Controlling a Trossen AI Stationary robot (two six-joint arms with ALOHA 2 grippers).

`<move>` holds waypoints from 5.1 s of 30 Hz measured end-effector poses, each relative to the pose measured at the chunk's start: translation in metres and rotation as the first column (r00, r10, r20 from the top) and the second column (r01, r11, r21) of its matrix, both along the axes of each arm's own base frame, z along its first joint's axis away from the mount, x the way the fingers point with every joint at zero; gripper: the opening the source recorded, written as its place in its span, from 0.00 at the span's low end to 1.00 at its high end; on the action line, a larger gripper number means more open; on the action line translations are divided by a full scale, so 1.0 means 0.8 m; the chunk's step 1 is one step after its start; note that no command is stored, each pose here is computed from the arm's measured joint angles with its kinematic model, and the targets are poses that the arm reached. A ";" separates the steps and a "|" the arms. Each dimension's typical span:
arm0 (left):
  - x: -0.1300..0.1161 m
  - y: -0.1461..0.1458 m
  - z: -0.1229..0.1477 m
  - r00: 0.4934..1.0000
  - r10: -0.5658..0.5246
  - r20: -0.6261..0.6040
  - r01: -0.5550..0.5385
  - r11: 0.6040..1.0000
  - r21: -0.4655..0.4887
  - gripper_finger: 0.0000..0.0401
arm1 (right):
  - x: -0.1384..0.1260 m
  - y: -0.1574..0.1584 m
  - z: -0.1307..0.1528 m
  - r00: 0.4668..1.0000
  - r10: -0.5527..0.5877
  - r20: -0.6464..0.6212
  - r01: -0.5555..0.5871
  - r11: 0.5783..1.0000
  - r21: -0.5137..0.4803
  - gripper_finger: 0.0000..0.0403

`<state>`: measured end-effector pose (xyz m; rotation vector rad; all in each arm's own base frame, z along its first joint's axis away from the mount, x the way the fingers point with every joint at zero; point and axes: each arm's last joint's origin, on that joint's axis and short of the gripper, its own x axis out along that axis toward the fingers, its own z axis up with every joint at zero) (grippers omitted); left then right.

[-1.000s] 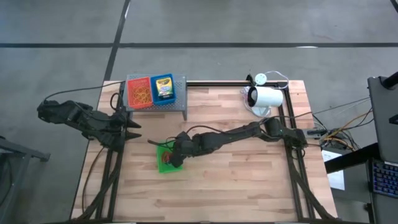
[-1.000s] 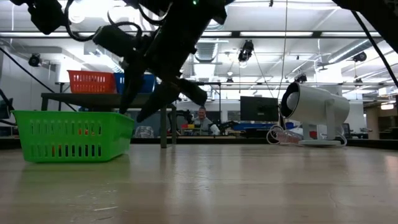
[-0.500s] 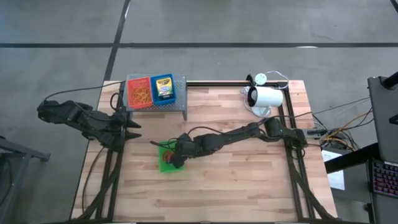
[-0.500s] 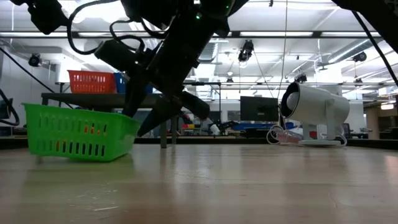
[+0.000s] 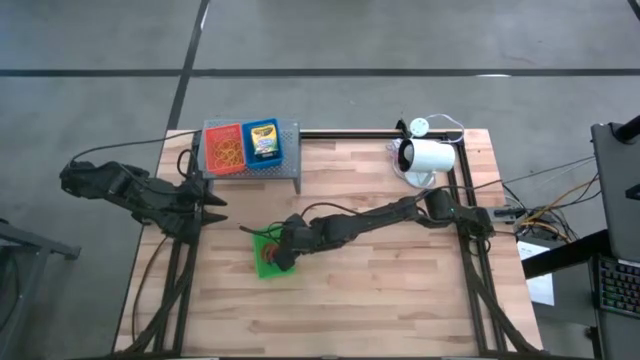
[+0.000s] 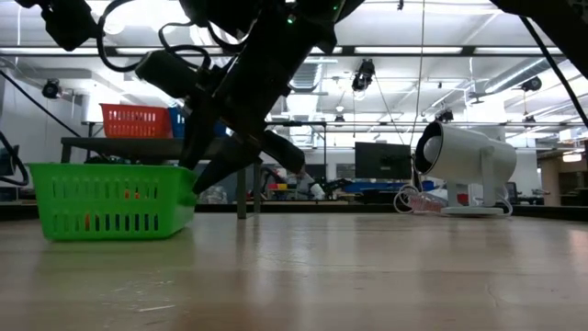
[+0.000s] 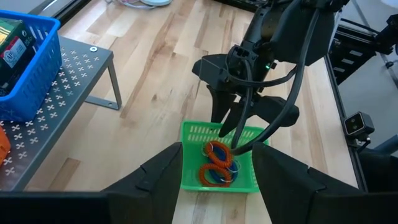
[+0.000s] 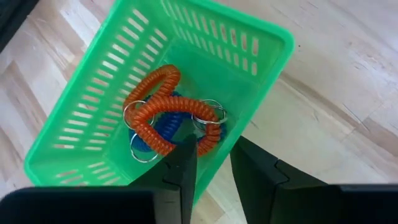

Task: Pick & Place Office Desk Supplies
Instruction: Put the green bin filled with spring keychains on the shelf

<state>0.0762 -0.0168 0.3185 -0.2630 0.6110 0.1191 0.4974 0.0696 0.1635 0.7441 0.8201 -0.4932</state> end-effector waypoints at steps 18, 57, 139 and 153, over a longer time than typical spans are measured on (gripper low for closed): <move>0.000 0.000 0.000 1.000 0.000 0.000 0.000 1.000 0.000 0.50 | -0.003 -0.001 -0.001 1.000 0.009 -0.030 -0.010 1.000 -0.018 0.05; 0.000 0.000 0.000 1.000 0.000 0.000 0.000 1.000 0.000 0.50 | -0.057 0.005 0.041 0.996 -0.046 0.082 0.053 0.994 -0.094 0.03; 0.000 0.000 0.000 1.000 0.000 0.000 0.000 1.000 0.000 0.50 | -0.145 -0.326 0.154 0.810 -0.563 0.165 0.531 0.823 0.202 0.03; 0.000 0.000 0.000 1.000 0.000 -0.001 0.000 1.000 0.000 0.50 | -0.091 -0.358 0.158 0.834 -0.549 0.056 0.534 0.828 0.172 0.03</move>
